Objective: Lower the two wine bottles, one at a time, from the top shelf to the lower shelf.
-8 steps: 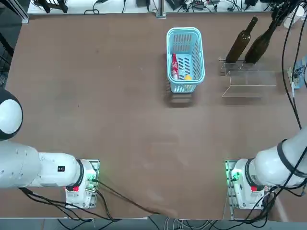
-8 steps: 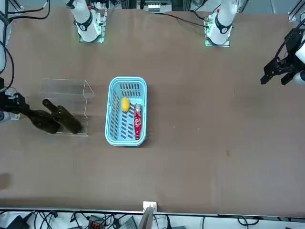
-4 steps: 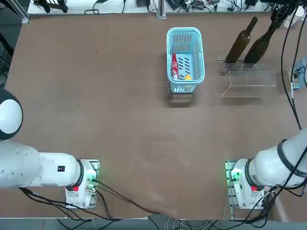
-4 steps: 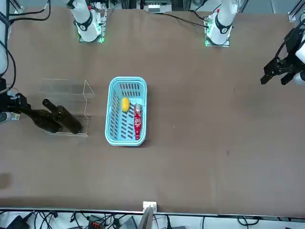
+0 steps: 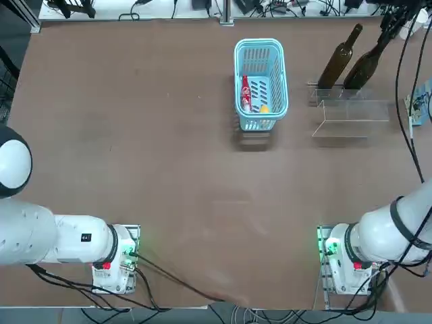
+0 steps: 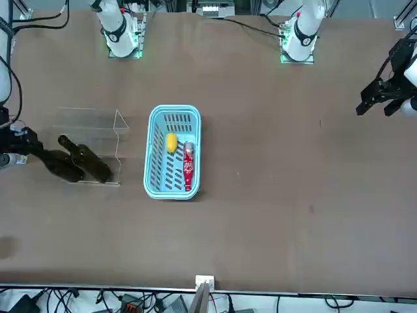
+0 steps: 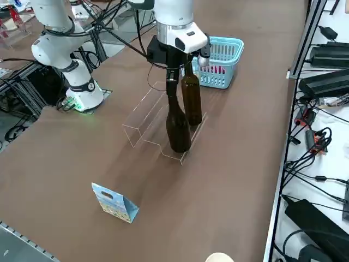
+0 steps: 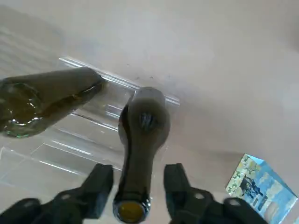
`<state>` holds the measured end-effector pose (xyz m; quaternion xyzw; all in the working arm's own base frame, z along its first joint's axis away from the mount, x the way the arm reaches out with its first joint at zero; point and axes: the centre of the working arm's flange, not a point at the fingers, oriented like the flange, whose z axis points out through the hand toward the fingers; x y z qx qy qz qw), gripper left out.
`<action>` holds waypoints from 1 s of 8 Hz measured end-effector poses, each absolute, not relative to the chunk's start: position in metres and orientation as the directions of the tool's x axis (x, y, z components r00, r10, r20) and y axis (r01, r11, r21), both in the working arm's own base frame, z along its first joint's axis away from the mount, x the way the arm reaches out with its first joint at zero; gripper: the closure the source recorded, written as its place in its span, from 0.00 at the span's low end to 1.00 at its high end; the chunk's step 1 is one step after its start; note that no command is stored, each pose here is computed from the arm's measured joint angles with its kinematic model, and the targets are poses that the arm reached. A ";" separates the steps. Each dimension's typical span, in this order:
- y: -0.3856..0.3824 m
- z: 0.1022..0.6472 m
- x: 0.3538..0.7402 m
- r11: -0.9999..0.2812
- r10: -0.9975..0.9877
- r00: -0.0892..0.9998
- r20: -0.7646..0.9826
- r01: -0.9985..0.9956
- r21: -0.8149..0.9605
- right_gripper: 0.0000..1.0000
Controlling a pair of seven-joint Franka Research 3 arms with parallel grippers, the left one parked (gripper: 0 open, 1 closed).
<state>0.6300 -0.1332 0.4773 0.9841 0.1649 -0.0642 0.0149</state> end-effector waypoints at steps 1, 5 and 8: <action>-0.133 0.482 0.629 -0.945 0.323 0.938 -0.124 0.327 0.011 0.11; -0.119 0.545 0.614 -0.938 0.342 0.939 -0.045 0.344 0.039 0.00; -0.093 0.598 0.600 -0.937 0.348 0.937 0.024 0.348 0.002 0.00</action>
